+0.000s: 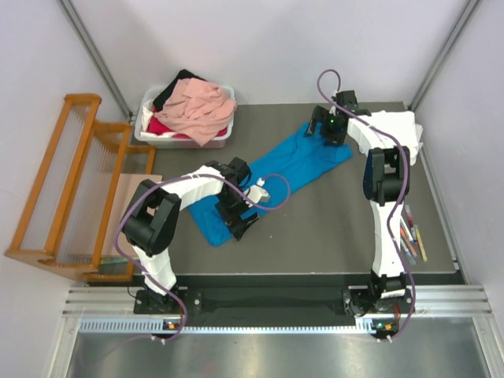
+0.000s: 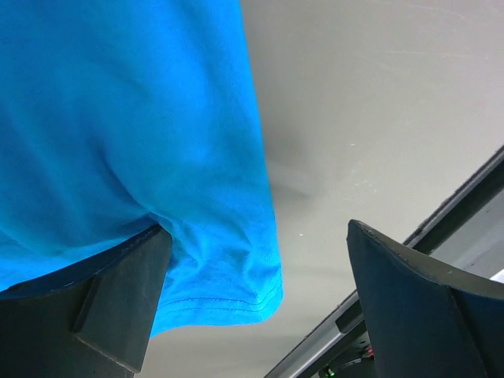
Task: Fold and stack the t-shirts
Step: Fold the tshirt
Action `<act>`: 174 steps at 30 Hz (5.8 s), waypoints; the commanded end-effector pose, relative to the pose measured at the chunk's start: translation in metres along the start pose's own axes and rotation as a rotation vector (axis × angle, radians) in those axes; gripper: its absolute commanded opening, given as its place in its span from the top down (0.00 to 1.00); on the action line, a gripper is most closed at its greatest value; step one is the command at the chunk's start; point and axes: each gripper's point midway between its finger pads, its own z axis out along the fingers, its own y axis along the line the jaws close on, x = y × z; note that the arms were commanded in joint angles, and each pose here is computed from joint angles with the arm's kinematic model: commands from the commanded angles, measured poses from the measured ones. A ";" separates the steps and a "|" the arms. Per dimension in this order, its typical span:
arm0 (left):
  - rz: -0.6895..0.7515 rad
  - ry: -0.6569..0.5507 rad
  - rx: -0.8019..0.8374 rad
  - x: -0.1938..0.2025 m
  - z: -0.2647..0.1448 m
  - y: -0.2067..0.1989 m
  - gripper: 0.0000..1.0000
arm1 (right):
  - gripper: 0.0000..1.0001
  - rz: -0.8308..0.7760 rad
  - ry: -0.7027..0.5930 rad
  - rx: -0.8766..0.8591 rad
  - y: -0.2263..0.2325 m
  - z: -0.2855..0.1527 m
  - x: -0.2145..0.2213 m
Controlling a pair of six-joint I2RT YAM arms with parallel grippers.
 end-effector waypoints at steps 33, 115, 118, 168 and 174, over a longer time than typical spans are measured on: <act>-0.671 -0.801 0.013 0.006 -0.193 0.126 0.02 | 0.00 -0.597 -0.052 -0.219 0.201 -0.129 0.092; -0.912 -0.966 -0.491 0.080 -0.259 0.191 0.01 | 0.93 -1.180 0.513 0.200 0.127 -0.038 0.468; -0.903 -0.967 -0.503 0.081 -0.262 0.189 0.01 | 1.00 -1.169 0.519 0.224 0.112 -0.045 0.469; -0.867 -1.002 -0.422 0.068 -0.264 0.180 0.01 | 0.00 -1.017 0.311 -0.170 0.263 -0.178 0.428; -0.861 -0.987 -0.431 0.070 -0.263 0.179 0.01 | 0.00 -0.905 0.146 0.019 0.210 -0.170 0.347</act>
